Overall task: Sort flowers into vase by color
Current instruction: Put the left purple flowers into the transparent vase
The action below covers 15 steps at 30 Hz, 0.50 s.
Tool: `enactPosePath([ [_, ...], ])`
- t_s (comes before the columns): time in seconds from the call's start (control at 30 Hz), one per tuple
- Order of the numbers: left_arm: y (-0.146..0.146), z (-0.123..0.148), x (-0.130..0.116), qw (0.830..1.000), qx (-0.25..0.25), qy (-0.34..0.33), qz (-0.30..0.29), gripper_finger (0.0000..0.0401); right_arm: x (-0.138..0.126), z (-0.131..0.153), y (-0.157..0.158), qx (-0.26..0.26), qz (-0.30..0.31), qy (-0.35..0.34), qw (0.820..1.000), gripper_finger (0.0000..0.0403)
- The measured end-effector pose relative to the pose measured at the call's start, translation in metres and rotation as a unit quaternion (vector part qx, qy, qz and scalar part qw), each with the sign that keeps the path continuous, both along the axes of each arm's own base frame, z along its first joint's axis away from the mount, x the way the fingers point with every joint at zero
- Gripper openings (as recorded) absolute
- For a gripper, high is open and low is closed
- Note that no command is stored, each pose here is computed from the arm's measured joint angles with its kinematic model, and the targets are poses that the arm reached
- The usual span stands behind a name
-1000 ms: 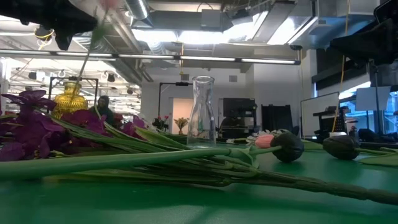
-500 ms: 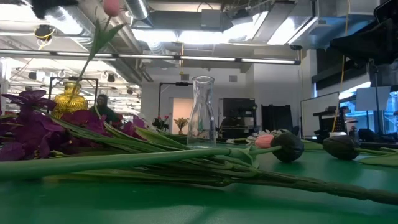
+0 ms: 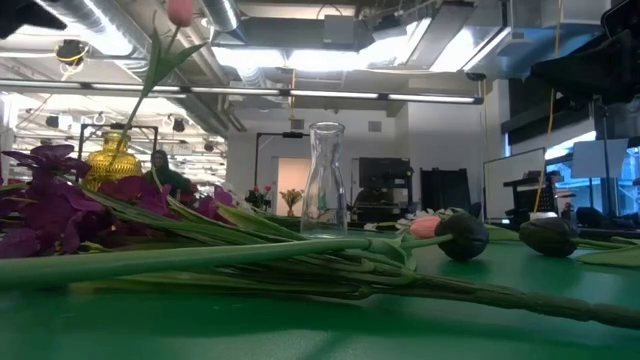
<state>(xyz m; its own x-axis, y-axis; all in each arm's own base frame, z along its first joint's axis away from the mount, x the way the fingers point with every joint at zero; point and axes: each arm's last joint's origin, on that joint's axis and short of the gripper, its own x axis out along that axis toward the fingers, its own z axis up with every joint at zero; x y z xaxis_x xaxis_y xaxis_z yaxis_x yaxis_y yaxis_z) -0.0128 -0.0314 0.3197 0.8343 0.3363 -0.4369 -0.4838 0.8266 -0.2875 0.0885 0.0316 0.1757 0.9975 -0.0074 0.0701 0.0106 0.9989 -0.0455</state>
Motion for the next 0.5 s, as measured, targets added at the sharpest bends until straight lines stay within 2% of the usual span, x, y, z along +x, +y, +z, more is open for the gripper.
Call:
enactPosePath([
  [0.1,-0.003,-0.008,0.001,0.999,-0.023,0.026,-0.003,0.0199,0.000,0.000,0.000,0.000,0.000,0.000,1.000,0.0017],
  [0.2,-0.006,-0.012,0.002,0.999,-0.021,0.045,-0.002,0.0199,0.000,0.000,0.000,0.000,0.000,0.000,1.000,0.0017],
  [0.43,-0.011,-0.012,0.010,0.998,0.034,0.055,-0.014,0.0199,0.000,0.000,0.000,0.000,0.000,0.000,1.000,0.0017],
  [0.5,-0.011,-0.010,0.012,0.998,0.044,0.037,-0.030,0.0199,0.000,0.000,0.000,0.000,0.000,0.000,1.000,0.0017],
])
